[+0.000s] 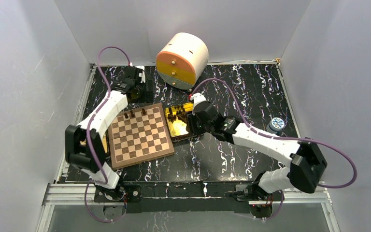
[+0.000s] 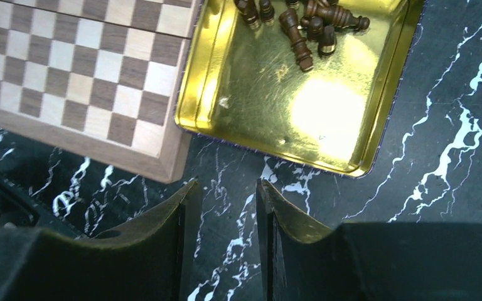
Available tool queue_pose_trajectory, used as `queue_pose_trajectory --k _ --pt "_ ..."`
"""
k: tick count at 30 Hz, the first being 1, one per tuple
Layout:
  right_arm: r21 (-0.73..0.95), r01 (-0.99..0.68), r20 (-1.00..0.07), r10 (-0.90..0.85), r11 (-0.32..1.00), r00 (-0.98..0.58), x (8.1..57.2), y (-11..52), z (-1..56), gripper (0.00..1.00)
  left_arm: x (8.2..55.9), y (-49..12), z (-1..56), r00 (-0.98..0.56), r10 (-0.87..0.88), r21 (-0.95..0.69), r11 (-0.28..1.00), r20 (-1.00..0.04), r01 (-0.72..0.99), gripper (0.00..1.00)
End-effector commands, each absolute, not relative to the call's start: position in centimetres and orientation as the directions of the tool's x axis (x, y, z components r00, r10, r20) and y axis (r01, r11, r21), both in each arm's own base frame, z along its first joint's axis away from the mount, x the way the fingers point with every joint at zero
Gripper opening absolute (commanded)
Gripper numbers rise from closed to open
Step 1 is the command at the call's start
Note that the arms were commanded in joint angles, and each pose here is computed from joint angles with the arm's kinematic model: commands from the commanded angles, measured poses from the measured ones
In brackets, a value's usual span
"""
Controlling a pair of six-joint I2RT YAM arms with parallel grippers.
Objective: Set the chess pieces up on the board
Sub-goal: Place the chess piece on the chessboard, then pick up the chess piece from the storage box.
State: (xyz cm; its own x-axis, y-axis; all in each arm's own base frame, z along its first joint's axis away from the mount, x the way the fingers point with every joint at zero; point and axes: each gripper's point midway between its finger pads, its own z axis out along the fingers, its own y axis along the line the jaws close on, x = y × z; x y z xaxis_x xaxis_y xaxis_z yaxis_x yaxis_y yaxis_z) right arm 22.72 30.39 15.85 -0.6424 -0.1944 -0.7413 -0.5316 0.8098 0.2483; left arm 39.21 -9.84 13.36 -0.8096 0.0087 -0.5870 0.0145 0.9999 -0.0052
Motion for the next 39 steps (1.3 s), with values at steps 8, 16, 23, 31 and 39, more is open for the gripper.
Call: queue_pose_trajectory --k 8,16,23,31,39 --pt "0.193 -0.453 -0.768 -0.153 0.870 -0.622 30.4 31.9 14.4 0.42 33.1 -9.5 18.9 -0.651 -0.080 -0.153 0.987 -0.755 0.056 0.90" --pt "0.152 -0.423 -0.740 -0.181 0.893 -0.648 34.6 32.5 10.9 0.39 29.9 -7.3 15.2 -0.673 -0.023 -0.068 0.997 -0.740 0.041 0.92" --pt "0.089 -0.382 -0.730 -0.201 0.920 -0.653 36.9 32.0 9.1 0.39 30.2 -7.1 16.4 -0.627 -0.015 -0.060 0.997 -0.779 0.050 0.92" --pt "0.095 -0.392 -0.715 -0.211 0.915 -0.666 38.1 33.1 7.9 0.35 29.8 -6.5 16.9 -0.614 -0.010 -0.044 0.998 -0.789 0.039 0.91" --pt "0.095 -0.399 -0.716 -0.216 0.912 -0.664 38.1 33.2 8.7 0.22 29.7 -5.9 17.6 -0.591 -0.017 -0.031 0.999 -0.807 0.015 0.91"
